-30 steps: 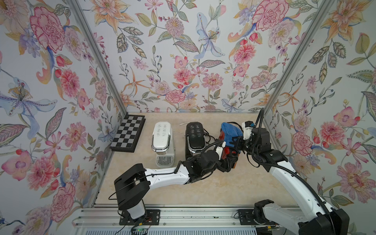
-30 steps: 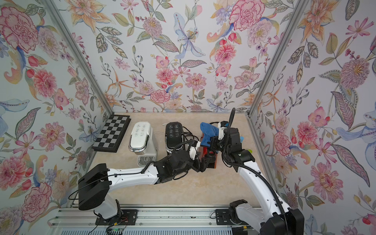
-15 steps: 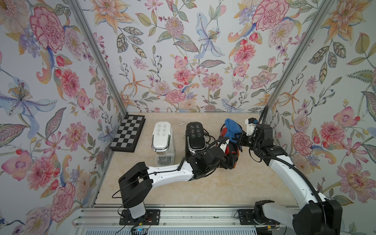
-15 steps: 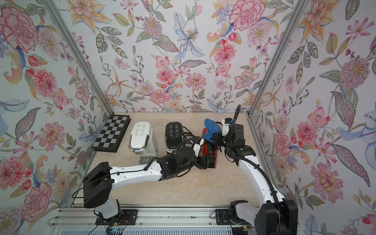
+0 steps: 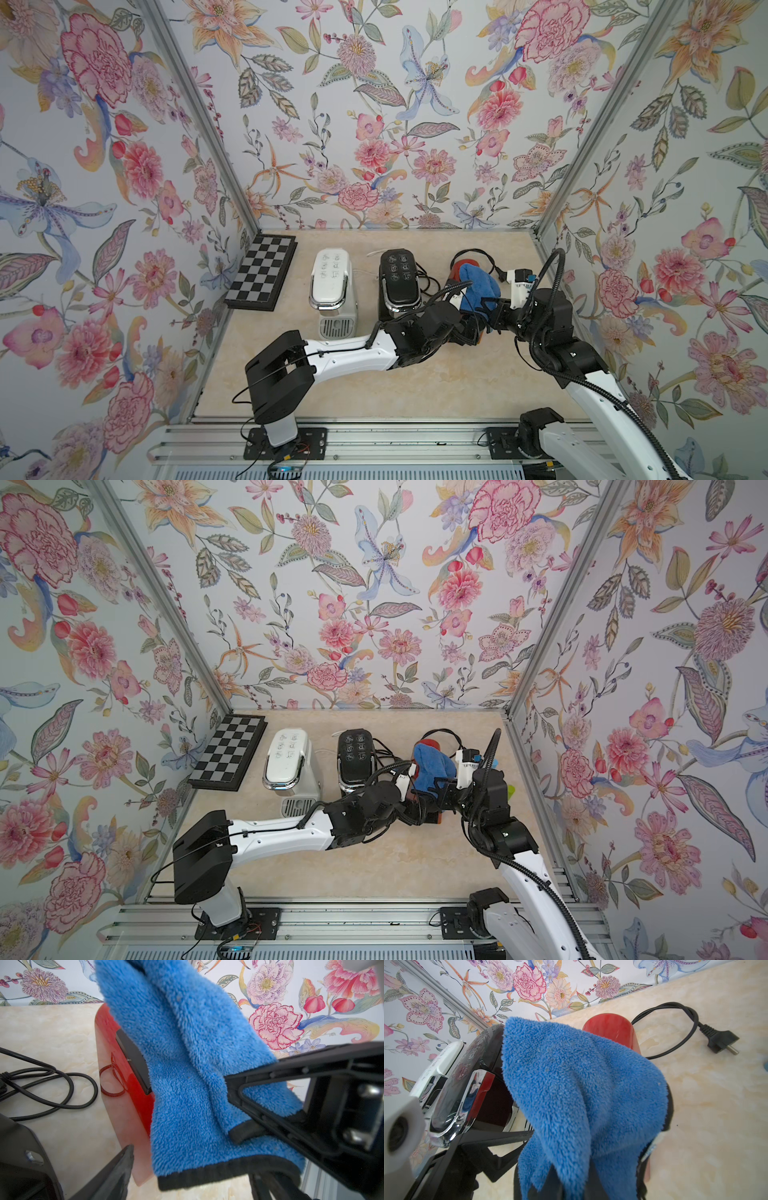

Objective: Wipe the surface of a coffee machine
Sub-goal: Wipe the dirt from the surface of the coffee machine.

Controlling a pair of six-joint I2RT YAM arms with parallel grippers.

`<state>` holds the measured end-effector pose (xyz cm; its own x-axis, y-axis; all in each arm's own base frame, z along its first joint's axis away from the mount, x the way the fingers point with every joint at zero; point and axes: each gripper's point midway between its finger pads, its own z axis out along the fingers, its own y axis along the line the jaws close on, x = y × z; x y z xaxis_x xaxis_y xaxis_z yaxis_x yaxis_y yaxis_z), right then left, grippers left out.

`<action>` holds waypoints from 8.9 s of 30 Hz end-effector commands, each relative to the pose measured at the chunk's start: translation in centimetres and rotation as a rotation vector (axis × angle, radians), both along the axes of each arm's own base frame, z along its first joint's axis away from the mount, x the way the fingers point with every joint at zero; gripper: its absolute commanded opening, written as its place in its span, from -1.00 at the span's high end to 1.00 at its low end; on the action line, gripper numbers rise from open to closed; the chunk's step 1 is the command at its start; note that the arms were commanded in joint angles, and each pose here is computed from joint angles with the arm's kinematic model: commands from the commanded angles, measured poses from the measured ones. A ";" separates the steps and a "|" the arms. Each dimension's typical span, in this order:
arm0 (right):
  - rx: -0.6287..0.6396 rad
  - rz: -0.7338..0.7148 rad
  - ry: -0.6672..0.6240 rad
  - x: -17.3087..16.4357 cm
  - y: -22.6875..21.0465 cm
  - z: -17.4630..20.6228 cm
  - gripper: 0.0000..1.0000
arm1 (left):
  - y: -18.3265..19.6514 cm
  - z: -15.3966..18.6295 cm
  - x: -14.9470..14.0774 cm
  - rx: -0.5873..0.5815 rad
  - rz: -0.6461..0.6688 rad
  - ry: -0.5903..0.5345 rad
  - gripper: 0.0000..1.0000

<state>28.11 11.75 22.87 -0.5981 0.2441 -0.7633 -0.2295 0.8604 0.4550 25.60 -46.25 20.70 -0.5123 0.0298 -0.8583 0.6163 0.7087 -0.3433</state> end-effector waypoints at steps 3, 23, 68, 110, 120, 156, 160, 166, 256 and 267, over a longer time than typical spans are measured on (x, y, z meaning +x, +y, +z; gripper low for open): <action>-0.053 -0.031 0.051 2.6 -0.9 -0.6 1.00 | 0.5 -0.8 0.6 0.029 0.055 -0.011 -0.70; 0.116 -0.241 0.168 2.7 -7.5 -6.1 1.00 | 1.4 1.7 2.9 0.083 0.122 -0.078 -0.76; 0.115 -0.019 0.271 -1.9 2.4 -13.6 1.00 | 4.3 3.6 5.6 0.143 0.197 -0.119 -0.84; 0.558 0.064 0.106 8.4 -2.8 -4.5 1.00 | 1.8 -0.1 4.7 0.123 0.110 -0.032 -0.80; 0.482 -0.013 0.241 2.8 -2.0 -11.7 1.00 | 1.7 -0.9 4.0 0.127 0.081 -0.016 -0.79; 0.707 -0.006 0.121 10.6 -5.0 -7.7 1.00 | 1.3 -1.8 3.5 0.129 0.046 0.000 -0.78; 0.745 -0.016 0.173 9.5 -4.2 -10.7 1.00 | 1.3 -1.7 3.4 0.121 0.045 0.000 -0.77; 0.805 -0.021 0.244 6.4 -2.7 -14.0 1.00 | 1.2 -1.8 3.3 0.120 0.033 0.000 -0.77; 0.612 0.133 -0.064 13.8 -4.4 6.1 1.00 | 2.7 -0.1 4.0 0.116 0.055 -0.026 -0.75; 0.652 0.186 0.035 19.3 -5.0 -0.1 1.00 | 3.6 2.1 4.1 0.130 0.078 -0.055 -0.75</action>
<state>46.59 5.26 19.61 -0.6954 0.6031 -0.3909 -0.1739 0.3865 0.9058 28.09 -44.82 19.98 -0.5046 0.1504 -0.8502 0.6292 0.7384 -0.2428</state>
